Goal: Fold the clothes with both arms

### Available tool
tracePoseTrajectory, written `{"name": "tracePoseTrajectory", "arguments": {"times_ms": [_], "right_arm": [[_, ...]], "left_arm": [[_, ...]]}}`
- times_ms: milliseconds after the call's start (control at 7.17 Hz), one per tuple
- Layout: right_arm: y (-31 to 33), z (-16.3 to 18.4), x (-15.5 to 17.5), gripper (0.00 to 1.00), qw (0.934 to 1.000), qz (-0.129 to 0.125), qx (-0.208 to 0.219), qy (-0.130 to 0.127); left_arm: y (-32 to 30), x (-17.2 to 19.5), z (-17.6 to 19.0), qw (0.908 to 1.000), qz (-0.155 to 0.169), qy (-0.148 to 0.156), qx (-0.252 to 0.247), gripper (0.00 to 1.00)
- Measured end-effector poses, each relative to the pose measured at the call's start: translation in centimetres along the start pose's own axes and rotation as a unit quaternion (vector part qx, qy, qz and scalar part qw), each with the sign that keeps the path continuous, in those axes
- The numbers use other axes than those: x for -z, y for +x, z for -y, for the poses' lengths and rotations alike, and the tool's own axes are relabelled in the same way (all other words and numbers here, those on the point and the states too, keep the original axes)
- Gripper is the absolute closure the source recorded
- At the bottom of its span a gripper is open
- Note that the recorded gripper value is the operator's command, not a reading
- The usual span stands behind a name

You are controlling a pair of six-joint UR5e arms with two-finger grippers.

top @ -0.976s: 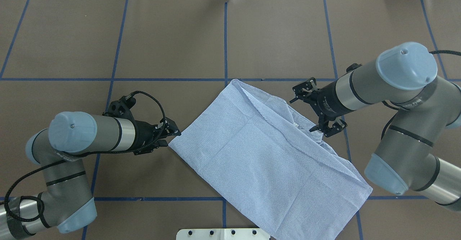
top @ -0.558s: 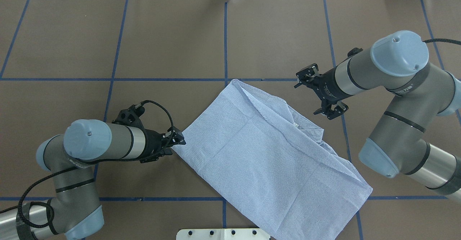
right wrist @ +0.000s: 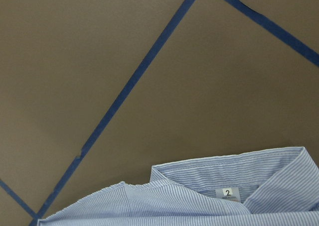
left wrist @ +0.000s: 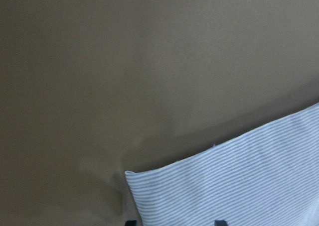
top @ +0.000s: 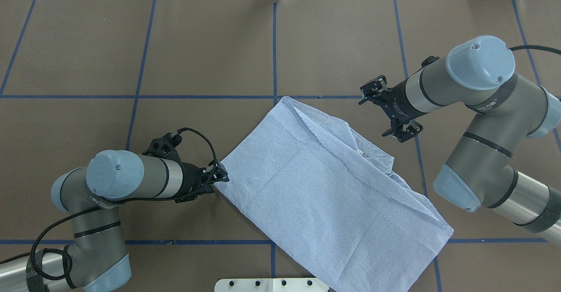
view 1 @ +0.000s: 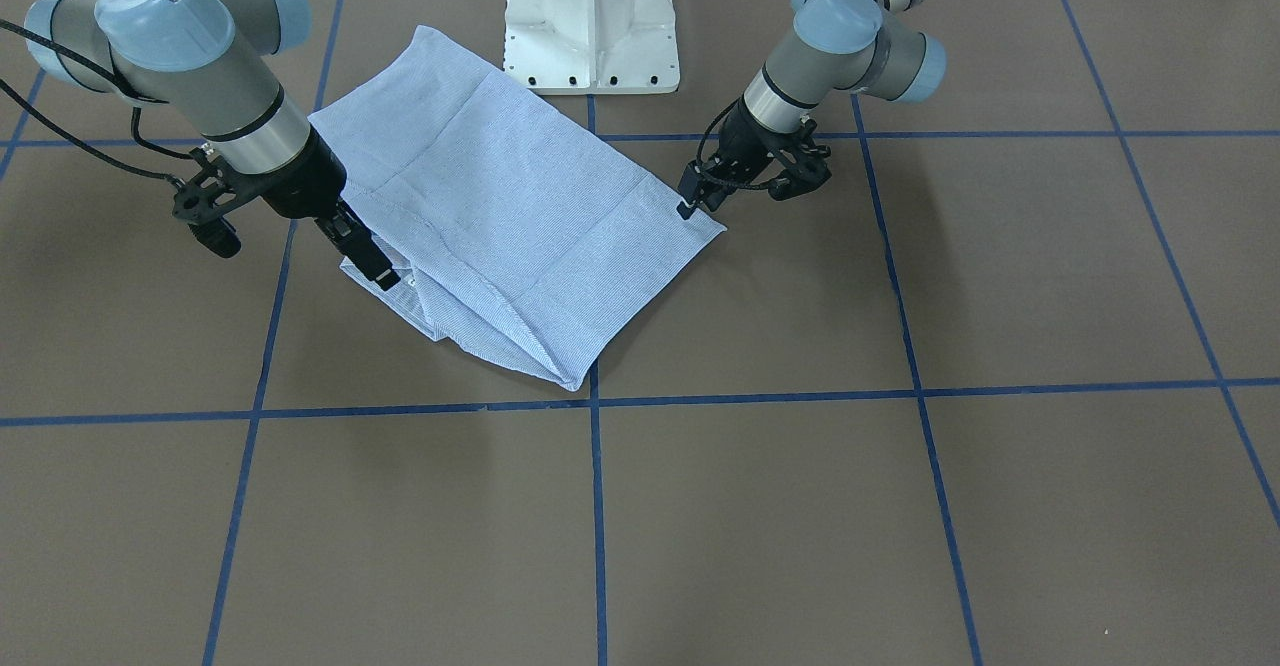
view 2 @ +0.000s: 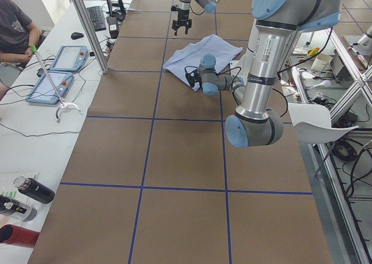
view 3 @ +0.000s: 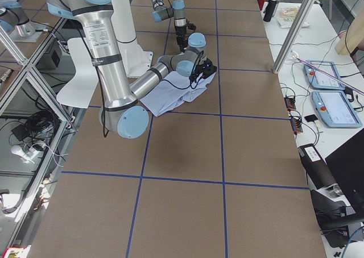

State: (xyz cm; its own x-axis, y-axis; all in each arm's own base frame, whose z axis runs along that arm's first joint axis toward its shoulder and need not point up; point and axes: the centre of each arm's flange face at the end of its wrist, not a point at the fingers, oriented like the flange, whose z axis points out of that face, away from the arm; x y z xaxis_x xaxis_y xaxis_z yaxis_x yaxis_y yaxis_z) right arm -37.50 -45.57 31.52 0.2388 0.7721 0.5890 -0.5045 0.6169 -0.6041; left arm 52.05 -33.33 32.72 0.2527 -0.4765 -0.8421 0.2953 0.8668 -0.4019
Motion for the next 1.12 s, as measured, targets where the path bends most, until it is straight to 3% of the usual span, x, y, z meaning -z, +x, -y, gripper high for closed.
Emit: {"name": "tracePoseTrajectory", "arguments": {"times_ms": [558, 837, 976, 1116], "right_arm": [[-0.02, -0.01, 0.1, 0.0, 1.0, -0.001, -0.001, -0.002], [0.05, 0.1, -0.01, 0.0, 1.0, -0.005, -0.003, -0.001], [0.11, 0.18, -0.08, 0.0, 0.9999, -0.008, -0.005, 0.001], [0.16, 0.28, -0.17, 0.0, 0.9999, -0.011, -0.007, 0.002]], "left_arm": [[0.06, -0.06, -0.02, 1.0, 0.001, 0.002, 0.001, 0.59], [0.06, -0.02, 0.04, 1.0, 0.0, 0.005, 0.003, 0.79], [0.01, 0.01, 0.07, 0.9999, 0.0, 0.006, 0.01, 1.0], [-0.03, 0.07, 0.09, 0.9998, -0.001, 0.006, 0.017, 1.0]]}}
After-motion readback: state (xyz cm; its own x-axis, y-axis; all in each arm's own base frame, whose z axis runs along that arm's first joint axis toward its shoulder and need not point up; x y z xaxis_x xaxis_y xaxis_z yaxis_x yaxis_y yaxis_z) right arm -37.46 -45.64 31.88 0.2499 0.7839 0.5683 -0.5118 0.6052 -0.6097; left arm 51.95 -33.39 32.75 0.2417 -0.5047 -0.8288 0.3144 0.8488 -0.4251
